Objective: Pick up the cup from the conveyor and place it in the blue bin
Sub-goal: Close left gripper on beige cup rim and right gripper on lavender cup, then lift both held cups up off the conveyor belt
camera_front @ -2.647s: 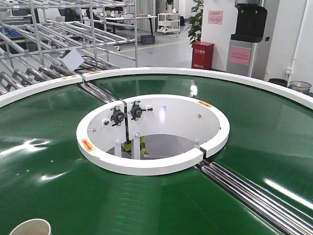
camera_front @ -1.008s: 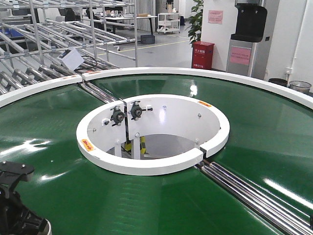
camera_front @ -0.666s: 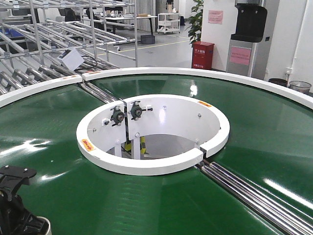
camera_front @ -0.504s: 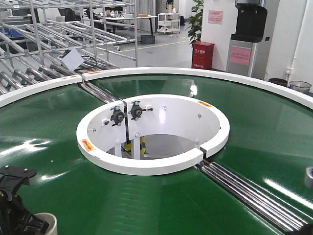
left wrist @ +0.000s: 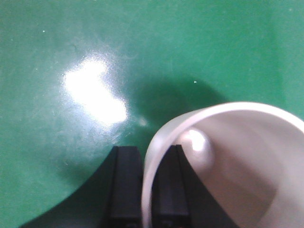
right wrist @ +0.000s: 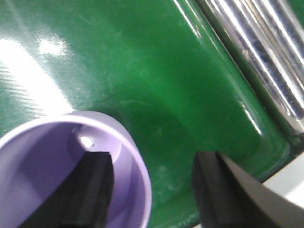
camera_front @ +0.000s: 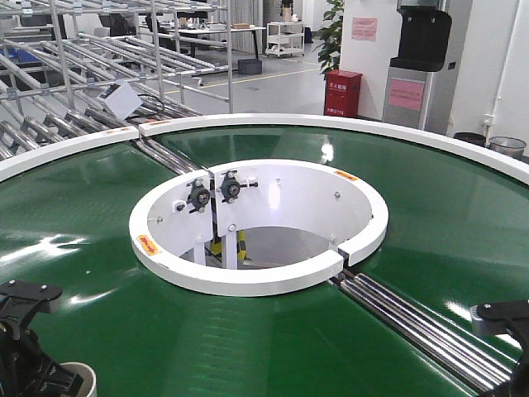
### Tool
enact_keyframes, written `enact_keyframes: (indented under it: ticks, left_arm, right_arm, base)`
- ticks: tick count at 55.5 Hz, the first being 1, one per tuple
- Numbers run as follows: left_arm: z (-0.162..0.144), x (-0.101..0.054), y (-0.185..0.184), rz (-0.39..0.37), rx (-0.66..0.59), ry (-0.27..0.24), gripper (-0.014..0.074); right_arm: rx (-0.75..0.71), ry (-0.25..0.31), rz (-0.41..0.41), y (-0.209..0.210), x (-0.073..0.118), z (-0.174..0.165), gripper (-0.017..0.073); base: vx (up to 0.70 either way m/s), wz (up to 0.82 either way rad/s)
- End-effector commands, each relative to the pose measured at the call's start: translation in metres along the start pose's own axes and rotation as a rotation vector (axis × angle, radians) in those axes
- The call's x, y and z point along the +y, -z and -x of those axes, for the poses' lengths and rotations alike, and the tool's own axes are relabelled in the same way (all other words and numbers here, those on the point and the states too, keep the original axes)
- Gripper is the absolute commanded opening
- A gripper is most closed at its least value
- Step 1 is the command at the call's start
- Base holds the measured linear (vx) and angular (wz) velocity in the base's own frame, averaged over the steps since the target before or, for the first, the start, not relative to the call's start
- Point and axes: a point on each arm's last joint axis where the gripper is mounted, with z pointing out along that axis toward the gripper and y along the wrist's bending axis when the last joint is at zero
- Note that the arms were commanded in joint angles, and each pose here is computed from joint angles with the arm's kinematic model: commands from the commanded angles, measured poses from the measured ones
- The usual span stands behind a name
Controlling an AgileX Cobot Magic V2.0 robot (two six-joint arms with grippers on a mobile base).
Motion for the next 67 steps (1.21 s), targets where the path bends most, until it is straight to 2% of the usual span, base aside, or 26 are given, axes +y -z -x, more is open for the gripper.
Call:
enact_keyframes:
  ticks: [1,20,27,34,41,51,59,67]
  left_arm:
    - [0.013,0.000,0.019,0.018,-0.128,-0.002,-0.0009]
    - [0.015,0.000,0.020,0.021,-0.141,-0.002,-0.0009]
    - [0.015,-0.001,0.025,0.015,-0.167,0.006,-0.0009]
    - [0.018,-0.005,0.045,-0.001,-0.255,0.030,-0.0009]
    - [0.018,-0.008,0.076,0.010,-0.383,0.025,-0.0008]
    - [0.011,-0.013,0.125,0.026,-0.561,0.013,-0.0008]
    - [-0.001,-0.018,0.170,0.041,-0.736,0.007,-0.0008]
    - [-0.017,-0.026,0.216,0.005,-0.951,0.050,-0.0008]
  right_arm:
    - [-0.072,0.009,-0.012,0.008,-0.002,0.010,0.0340]
    - [-0.051,0.012,-0.007,-0.006,0.000,0.015,-0.0013]
    - [-0.090,0.019,-0.003,0.000,0.000,0.016,-0.0015]
    - [-0.179,0.022,0.018,0.020,0.000,0.017,-0.0012]
    - [-0.357,-0.008,0.065,0.056,-0.001,0.022,-0.0010]
    - [-0.669,-0.055,0.137,0.129,-0.004,0.030,-0.0009]
    - [-0.826,-0.042,0.169,0.179,-0.007,0.031,-0.0009]
    - [-0.938,-0.015,0.207,0.211,-0.007,0.027,-0.0009]
  base:
    - [0.00,0.00]
    - [0.00,0.00]
    - [0.00,0.00]
    - [0.00,0.00]
    - [0.00,0.00]
    - [0.00,0.00]
    - [0.00,0.00]
    - [0.00,0.00]
